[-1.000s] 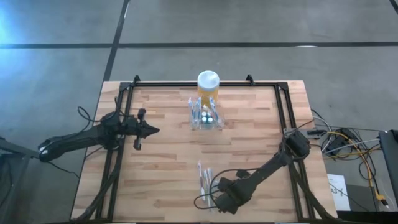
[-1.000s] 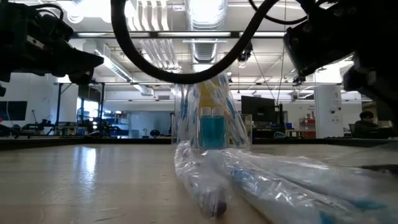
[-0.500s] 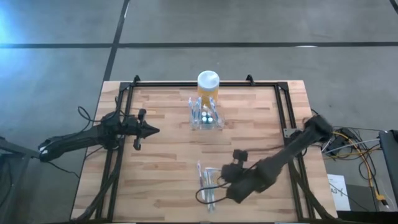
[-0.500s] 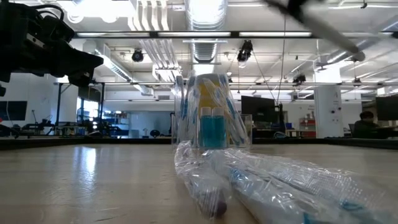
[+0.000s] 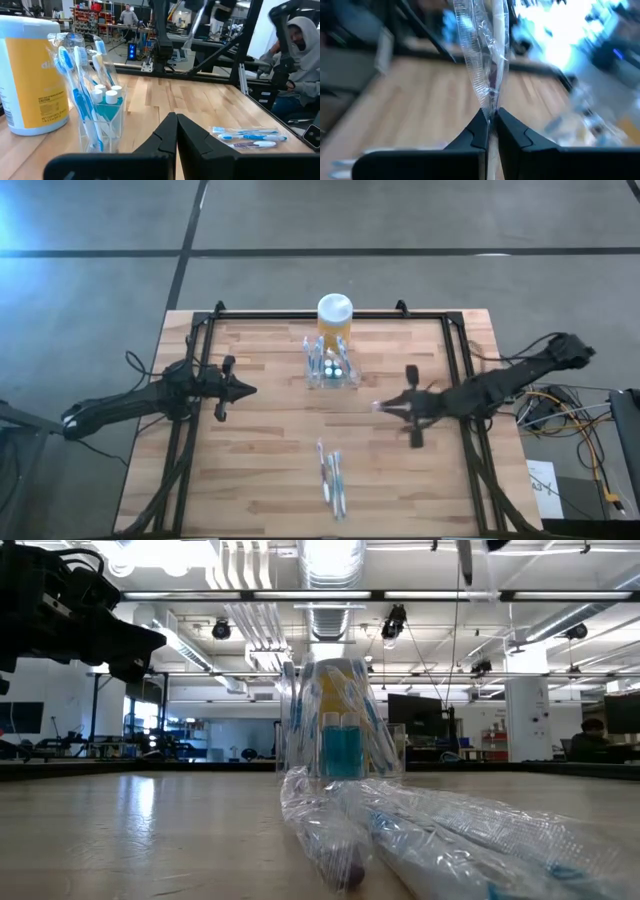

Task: Pick & Place toothbrushing station
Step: Put the violet toothbrush into the transparent organizer

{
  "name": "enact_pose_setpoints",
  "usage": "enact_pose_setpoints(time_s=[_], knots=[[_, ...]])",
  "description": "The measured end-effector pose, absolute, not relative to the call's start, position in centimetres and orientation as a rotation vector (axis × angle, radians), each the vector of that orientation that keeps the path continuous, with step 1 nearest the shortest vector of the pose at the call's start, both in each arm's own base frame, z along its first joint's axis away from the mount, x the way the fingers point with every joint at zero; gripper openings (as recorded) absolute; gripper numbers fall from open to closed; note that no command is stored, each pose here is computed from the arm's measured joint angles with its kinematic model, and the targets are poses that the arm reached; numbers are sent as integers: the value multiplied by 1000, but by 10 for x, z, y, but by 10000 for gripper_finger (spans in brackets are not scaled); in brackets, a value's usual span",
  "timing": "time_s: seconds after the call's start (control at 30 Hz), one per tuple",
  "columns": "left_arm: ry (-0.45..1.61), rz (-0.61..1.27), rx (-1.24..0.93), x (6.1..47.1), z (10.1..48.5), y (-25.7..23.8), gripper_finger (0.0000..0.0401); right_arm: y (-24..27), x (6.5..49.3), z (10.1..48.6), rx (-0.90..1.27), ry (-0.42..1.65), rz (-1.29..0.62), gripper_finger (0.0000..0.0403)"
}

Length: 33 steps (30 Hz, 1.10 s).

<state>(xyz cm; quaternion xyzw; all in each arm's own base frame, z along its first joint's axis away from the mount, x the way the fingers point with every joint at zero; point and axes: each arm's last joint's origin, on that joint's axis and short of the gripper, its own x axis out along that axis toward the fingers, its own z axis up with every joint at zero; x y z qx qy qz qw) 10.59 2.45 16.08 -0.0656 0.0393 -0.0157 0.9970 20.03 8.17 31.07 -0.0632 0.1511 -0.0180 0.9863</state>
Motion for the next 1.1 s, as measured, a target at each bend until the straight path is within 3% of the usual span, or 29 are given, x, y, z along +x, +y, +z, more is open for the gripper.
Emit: enact_pose_setpoints(time_s=[0.13, 0.3, 0.67, 0.93, 1.1], knots=[[79, -30, -132, 106, 160, 25, 10, 55, 169, 290, -98, 84, 95, 13], [78, -16, -135, 106, 160, 25, 10, 32, 138, 266, -77, -57, 56, 13], [76, -15, -153, 106, 161, 25, 10, 19, 105, 227, -59, -157, 17, 13], [76, -14, -159, 106, 161, 25, 10, 17, 102, 205, -59, -140, 13, 13], [76, -13, -160, 106, 161, 25, 10, 12, 104, 207, -28, -185, -96, 13]])
